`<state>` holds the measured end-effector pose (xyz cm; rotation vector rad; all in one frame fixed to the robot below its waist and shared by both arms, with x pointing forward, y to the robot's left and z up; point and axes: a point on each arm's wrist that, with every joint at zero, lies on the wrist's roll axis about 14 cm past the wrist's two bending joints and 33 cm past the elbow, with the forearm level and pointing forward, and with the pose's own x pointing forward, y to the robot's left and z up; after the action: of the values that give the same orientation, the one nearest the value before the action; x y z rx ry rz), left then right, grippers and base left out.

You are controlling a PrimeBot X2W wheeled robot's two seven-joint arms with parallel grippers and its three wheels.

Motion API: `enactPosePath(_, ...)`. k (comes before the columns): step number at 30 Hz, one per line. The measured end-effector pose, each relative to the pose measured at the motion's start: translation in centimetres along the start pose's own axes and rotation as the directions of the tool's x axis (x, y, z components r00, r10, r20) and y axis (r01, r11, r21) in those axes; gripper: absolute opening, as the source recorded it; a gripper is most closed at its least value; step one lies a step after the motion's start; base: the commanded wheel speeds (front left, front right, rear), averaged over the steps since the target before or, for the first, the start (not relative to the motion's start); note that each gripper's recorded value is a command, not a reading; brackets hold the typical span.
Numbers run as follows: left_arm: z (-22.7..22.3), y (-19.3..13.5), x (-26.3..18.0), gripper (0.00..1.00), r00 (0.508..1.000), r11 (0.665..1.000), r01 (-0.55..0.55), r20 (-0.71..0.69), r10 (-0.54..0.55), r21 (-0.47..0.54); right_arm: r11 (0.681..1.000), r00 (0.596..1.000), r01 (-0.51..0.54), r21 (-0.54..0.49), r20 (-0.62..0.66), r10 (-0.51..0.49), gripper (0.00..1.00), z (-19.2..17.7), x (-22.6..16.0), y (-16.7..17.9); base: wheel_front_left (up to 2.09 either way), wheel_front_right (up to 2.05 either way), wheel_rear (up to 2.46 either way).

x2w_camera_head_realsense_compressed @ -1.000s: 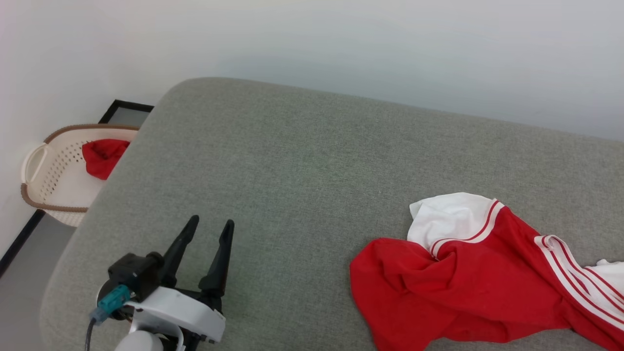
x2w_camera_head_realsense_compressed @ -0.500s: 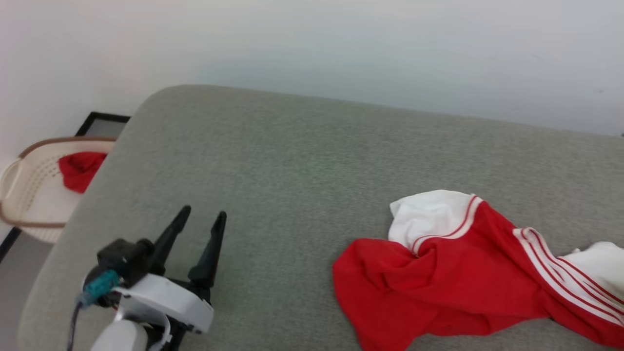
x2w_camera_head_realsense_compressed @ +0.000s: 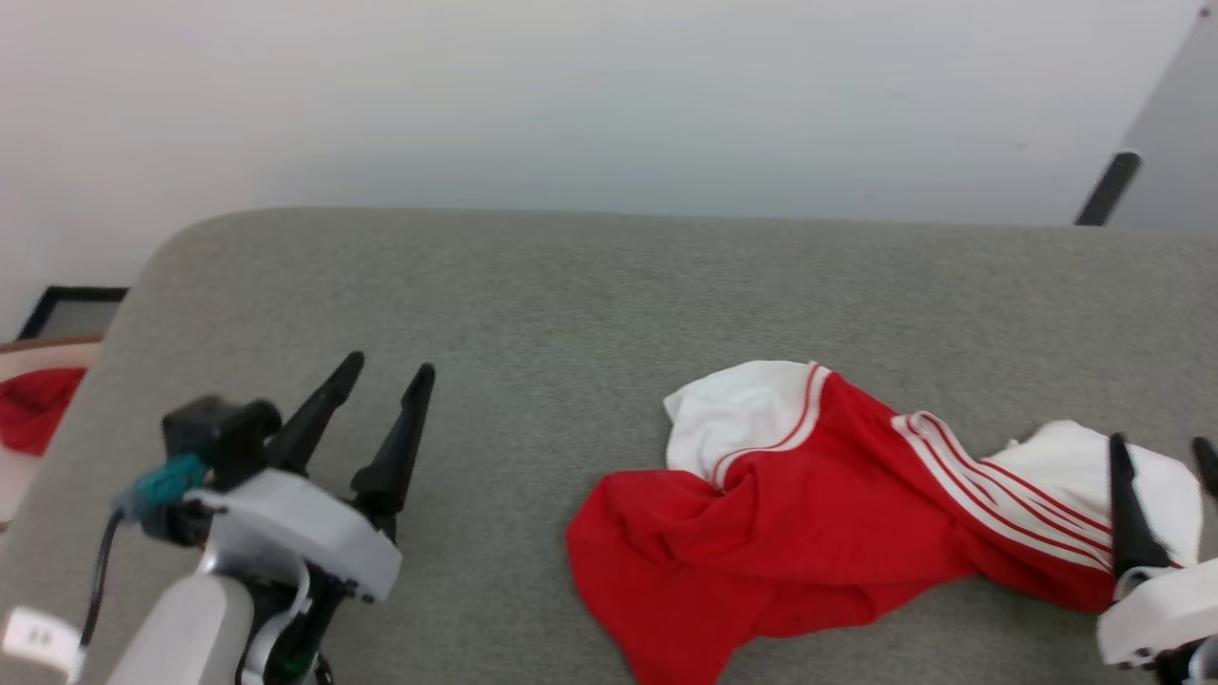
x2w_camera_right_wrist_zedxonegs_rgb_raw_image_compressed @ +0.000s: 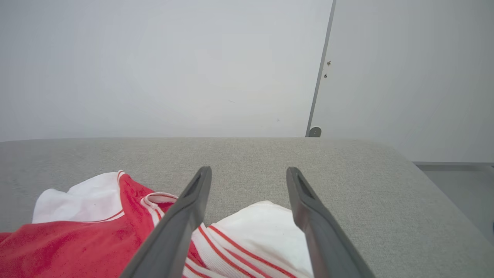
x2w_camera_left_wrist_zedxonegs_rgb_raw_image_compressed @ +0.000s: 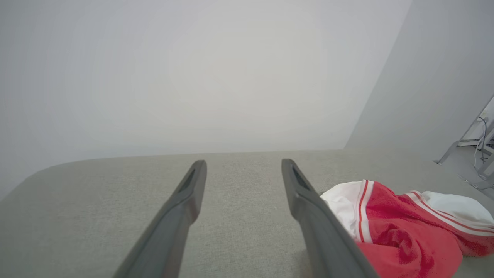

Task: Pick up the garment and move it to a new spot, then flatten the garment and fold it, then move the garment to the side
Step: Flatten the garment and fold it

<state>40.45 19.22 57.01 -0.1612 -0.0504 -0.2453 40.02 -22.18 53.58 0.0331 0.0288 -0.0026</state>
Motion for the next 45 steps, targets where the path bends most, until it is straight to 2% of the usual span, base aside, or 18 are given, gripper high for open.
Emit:
enactPosePath(5, -0.3, -2.8, 3.2, 1.00, 0.987, 0.993, 0.113, -0.110, -0.115, -0.023, 1.000, 1.000, 0.004, 0.021, 0.023, -0.005, 1.00, -0.6, -1.4, 0.7, 0.00, 0.00, 0.00)
enactPosePath(9, -1.3, -4.8, 5.8, 1.00, 0.949, 0.980, 0.188, -0.246, -0.199, -0.067, 0.999, 1.000, 0.017, 0.045, 0.019, -0.018, 1.00, -1.5, -1.9, 0.6, 0.00, 0.00, 0.00)
enactPosePath(13, -3.0, -6.4, 8.0, 1.00, 0.878, 0.963, 0.232, -0.396, -0.268, -0.138, 0.997, 0.999, 0.026, 0.069, 0.017, -0.027, 1.00, -2.0, -2.0, 0.5, 0.00, 0.00, 0.00)
enactPosePath(20, -7.0, -9.4, 10.0, 1.00, 0.710, 0.934, 0.284, -0.606, -0.358, -0.218, 0.993, 0.997, 0.081, 0.081, -0.012, -0.081, 1.00, -3.4, -2.3, -1.0, 0.00, 0.00, 0.00)
enactPosePath(28, -13.2, -10.8, 10.2, 1.00, 0.531, 0.923, 0.307, -0.763, -0.370, -0.233, 0.985, 0.989, 0.138, 0.104, -0.061, -0.132, 1.00, -5.6, -2.5, -2.6, 0.00, 0.00, 0.00)
enactPosePath(32, -15.8, -11.3, 10.0, 1.00, 0.458, 0.918, 0.312, -0.808, -0.371, -0.245, 0.980, 0.985, 0.165, 0.110, -0.078, -0.157, 1.00, -6.4, -2.5, -3.3, 0.00, 0.00, 0.00)
enactPosePath(42, -20.1, -11.2, 9.9, 1.00, 0.353, 0.923, 0.297, -0.869, -0.346, -0.246, 0.972, 0.974, 0.208, 0.109, -0.118, -0.195, 1.00, -8.3, -2.6, -4.5, 0.00, 0.00, 0.00)
enactPosePath(44, -20.3, -11.2, 10.0, 0.29, 0.346, 0.923, 0.296, -0.873, -0.344, -0.247, 0.972, 0.974, 0.208, 0.109, -0.116, -0.196, 1.00, -8.3, -2.4, -4.5, 0.00, 0.00, 0.00)
enactPosePath(45, -20.4, -11.2, 10.1, 0.00, 0.345, 0.924, 0.293, -0.875, -0.341, -0.245, 0.972, 0.974, 0.208, 0.109, -0.118, -0.195, 1.00, -8.4, -2.3, -4.5, 0.00, 0.00, 0.00)
